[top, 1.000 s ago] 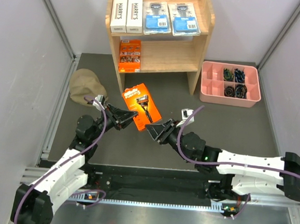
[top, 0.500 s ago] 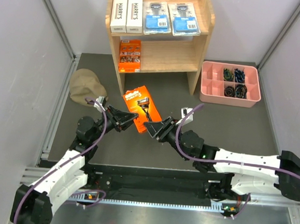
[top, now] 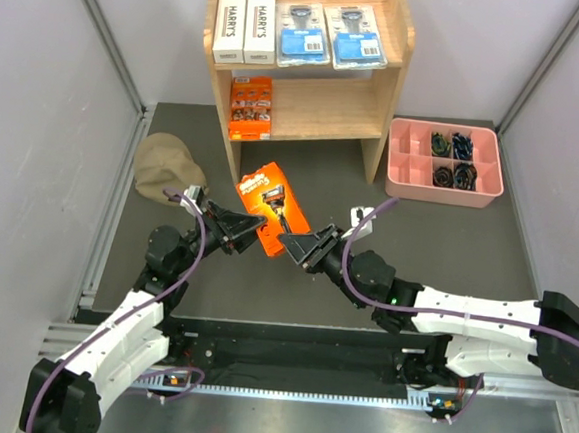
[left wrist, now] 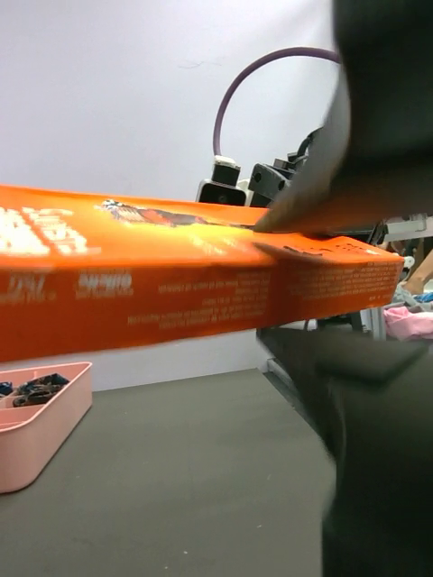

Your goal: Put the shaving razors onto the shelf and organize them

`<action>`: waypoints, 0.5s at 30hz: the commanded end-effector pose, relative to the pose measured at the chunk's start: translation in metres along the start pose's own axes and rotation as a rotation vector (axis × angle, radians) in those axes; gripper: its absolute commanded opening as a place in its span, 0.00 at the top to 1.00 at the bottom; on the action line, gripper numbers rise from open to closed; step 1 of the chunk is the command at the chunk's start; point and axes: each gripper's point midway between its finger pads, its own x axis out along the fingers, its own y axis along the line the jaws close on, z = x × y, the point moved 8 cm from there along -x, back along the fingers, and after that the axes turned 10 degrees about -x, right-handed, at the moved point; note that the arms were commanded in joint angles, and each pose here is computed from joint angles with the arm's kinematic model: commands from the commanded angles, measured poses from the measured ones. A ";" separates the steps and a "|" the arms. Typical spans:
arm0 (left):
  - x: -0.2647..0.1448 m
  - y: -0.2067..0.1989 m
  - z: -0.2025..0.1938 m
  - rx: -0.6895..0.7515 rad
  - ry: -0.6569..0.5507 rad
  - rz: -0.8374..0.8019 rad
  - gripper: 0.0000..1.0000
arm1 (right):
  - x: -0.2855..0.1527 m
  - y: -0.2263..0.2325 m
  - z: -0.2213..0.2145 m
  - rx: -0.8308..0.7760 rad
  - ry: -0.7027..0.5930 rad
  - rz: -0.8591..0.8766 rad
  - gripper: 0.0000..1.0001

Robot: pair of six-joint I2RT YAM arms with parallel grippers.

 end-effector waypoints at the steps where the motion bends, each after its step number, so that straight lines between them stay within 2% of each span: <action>1: -0.001 -0.005 -0.004 0.036 0.027 -0.033 0.34 | -0.001 0.010 0.013 -0.008 -0.024 0.035 0.87; 2: -0.001 -0.005 -0.003 0.036 0.026 -0.032 0.13 | -0.001 0.009 0.013 -0.009 -0.024 0.031 0.87; 3: -0.001 -0.005 -0.003 0.035 0.026 -0.031 0.01 | -0.002 0.009 0.012 -0.009 -0.024 0.028 0.88; 9: 0.002 -0.007 -0.002 0.073 0.025 -0.013 0.01 | -0.004 0.005 0.014 -0.010 -0.026 0.009 0.88; 12: 0.004 -0.008 0.002 0.164 0.004 0.117 0.01 | -0.006 0.002 0.016 -0.011 -0.030 0.000 0.88; 13: 0.008 -0.024 0.008 0.292 -0.034 0.125 0.01 | -0.008 0.003 0.019 -0.009 -0.037 -0.001 0.88; 14: 0.002 -0.008 0.010 0.278 -0.052 0.290 0.01 | -0.009 0.001 0.018 -0.013 -0.032 -0.008 0.88; 15: 0.000 -0.007 0.016 0.317 -0.090 0.368 0.01 | -0.009 0.000 0.019 -0.014 -0.035 -0.013 0.88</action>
